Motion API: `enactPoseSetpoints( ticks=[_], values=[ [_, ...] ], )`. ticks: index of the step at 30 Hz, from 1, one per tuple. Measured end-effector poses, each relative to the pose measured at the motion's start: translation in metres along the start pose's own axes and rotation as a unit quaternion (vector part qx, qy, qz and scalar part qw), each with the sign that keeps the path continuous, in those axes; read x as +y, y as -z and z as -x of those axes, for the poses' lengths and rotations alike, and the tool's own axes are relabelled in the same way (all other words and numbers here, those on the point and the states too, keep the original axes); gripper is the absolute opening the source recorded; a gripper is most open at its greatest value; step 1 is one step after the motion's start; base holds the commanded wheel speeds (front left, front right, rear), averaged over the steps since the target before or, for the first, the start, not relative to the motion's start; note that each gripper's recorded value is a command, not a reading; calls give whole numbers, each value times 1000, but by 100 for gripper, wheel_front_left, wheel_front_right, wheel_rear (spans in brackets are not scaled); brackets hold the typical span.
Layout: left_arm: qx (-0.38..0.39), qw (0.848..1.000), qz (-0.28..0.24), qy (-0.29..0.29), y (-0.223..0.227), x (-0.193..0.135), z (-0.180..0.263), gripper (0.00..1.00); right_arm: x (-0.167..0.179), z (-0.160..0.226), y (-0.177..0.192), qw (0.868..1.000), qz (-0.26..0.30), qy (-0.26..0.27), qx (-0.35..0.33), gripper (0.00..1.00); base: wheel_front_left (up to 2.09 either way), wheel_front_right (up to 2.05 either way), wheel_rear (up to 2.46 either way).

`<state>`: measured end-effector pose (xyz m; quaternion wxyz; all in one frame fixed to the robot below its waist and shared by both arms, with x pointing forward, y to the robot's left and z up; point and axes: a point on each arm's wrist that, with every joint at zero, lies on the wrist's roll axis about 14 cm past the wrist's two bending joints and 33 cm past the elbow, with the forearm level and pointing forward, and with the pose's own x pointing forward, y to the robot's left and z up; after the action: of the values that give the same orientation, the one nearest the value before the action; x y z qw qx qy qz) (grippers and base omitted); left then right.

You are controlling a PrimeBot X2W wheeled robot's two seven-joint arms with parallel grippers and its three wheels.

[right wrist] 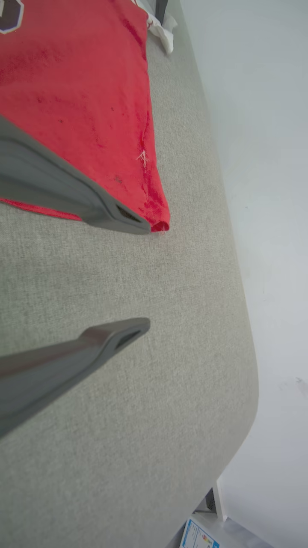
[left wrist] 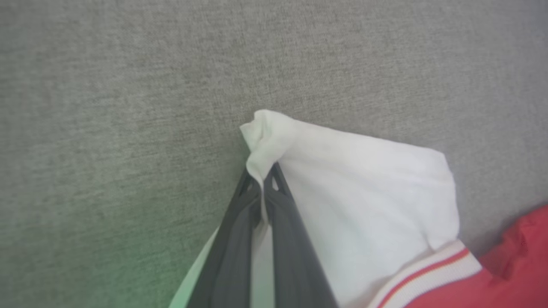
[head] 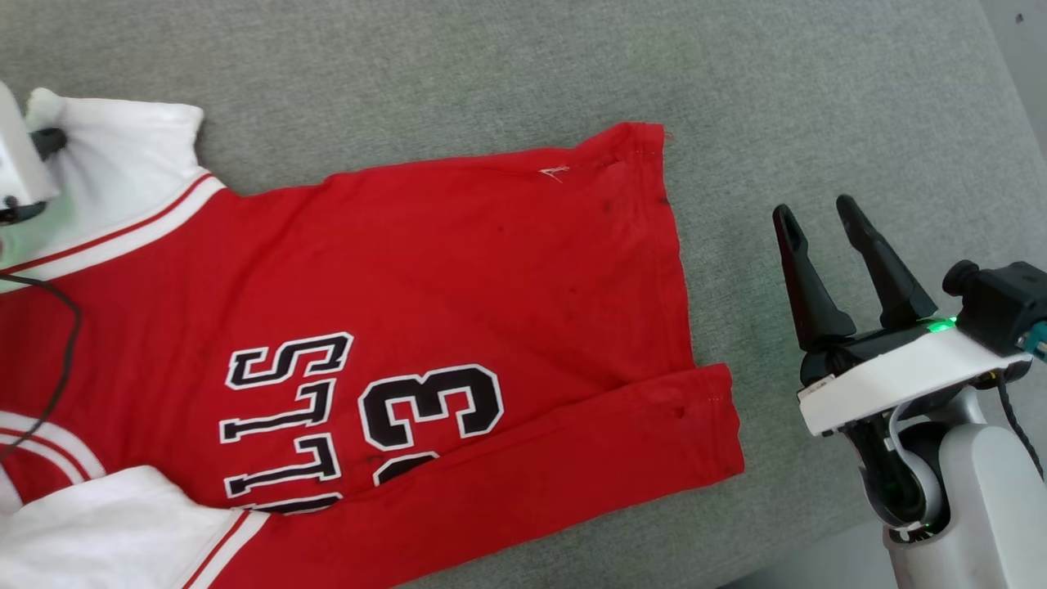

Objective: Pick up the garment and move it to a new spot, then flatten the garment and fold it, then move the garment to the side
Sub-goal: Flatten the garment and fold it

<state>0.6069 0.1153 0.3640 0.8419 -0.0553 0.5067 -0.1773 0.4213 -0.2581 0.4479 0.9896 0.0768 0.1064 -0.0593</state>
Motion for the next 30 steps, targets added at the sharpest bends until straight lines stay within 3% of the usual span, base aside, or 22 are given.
enactPoseSetpoints(
  ticks=[12,21,27,30],
  values=[
    [-122,992,-37,-1,-30,-6,54,0,-2,-34,22,991,-30,-36,124,100,0,0,0],
    [-183,979,-84,-7,-42,-7,90,0,40,-79,48,960,-14,-103,261,100,0,0,0],
    [-188,978,-89,-11,-36,-1,90,0,42,-90,73,932,-1,-101,348,100,0,0,0],
    [-191,978,-89,-12,-35,0,92,0,42,-91,79,920,0,-98,380,6,0,0,0]
  ],
)
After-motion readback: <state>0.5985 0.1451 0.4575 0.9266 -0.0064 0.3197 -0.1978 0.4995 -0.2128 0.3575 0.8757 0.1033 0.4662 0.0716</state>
